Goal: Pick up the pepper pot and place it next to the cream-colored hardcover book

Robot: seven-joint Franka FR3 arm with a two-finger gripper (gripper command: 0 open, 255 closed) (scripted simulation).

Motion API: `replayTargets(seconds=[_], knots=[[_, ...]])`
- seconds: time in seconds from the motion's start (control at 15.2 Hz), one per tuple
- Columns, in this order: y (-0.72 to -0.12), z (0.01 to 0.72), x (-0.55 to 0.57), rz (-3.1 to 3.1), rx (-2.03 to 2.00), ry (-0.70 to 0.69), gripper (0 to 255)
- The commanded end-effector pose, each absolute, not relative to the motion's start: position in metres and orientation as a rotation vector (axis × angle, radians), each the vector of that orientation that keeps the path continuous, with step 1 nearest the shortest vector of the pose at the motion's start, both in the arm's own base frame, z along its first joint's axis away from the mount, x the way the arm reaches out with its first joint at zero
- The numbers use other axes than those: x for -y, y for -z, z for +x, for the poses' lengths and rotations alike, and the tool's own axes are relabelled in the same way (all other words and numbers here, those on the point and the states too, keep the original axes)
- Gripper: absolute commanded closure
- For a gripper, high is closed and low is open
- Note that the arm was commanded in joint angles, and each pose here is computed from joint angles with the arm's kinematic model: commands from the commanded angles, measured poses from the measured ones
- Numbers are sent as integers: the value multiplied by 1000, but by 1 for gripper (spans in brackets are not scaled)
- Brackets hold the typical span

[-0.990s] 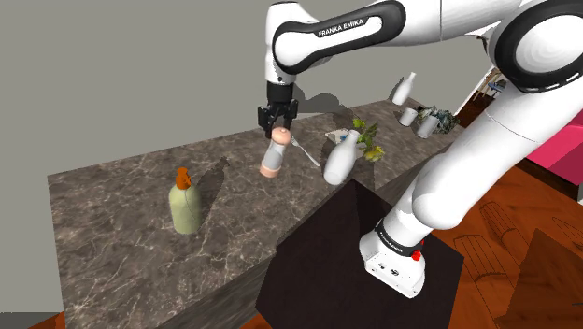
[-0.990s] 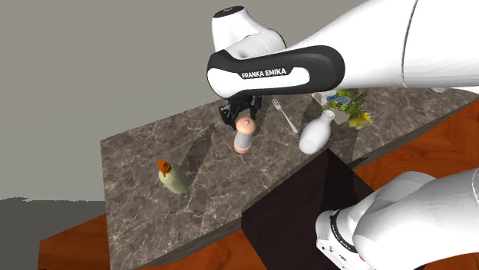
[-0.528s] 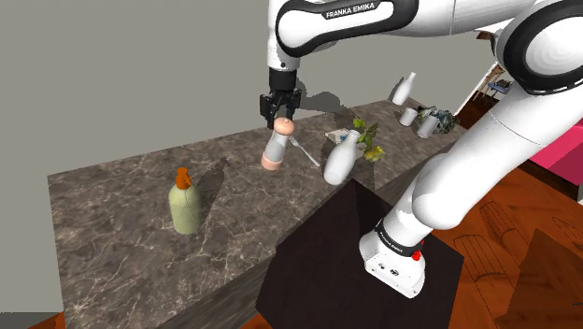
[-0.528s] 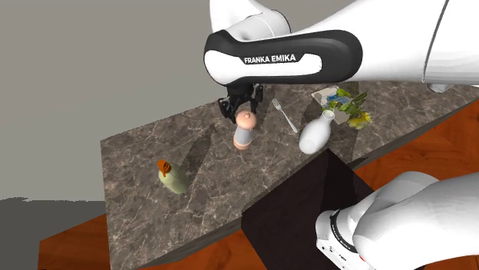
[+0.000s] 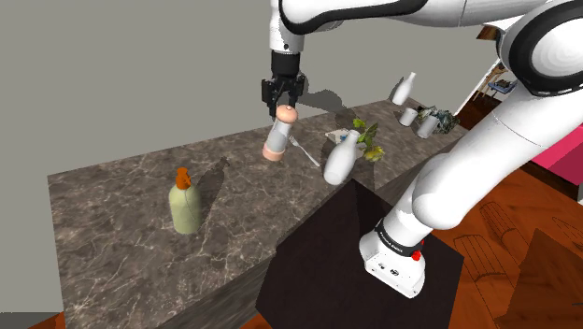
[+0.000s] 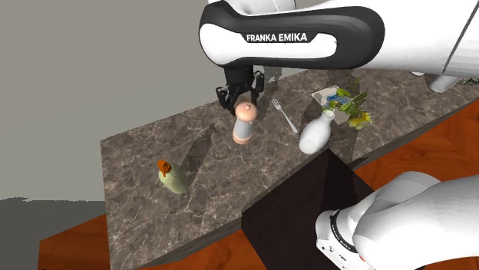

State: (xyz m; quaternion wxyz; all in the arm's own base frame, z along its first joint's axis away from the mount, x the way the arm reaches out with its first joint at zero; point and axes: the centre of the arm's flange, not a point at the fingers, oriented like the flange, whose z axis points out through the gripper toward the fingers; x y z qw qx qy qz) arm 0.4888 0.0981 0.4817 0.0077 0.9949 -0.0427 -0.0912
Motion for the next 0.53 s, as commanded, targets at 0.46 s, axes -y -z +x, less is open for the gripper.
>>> replayTargets(seconds=[0.46], knots=[[-529, 488, -97, 3110, 134, 285, 255]])
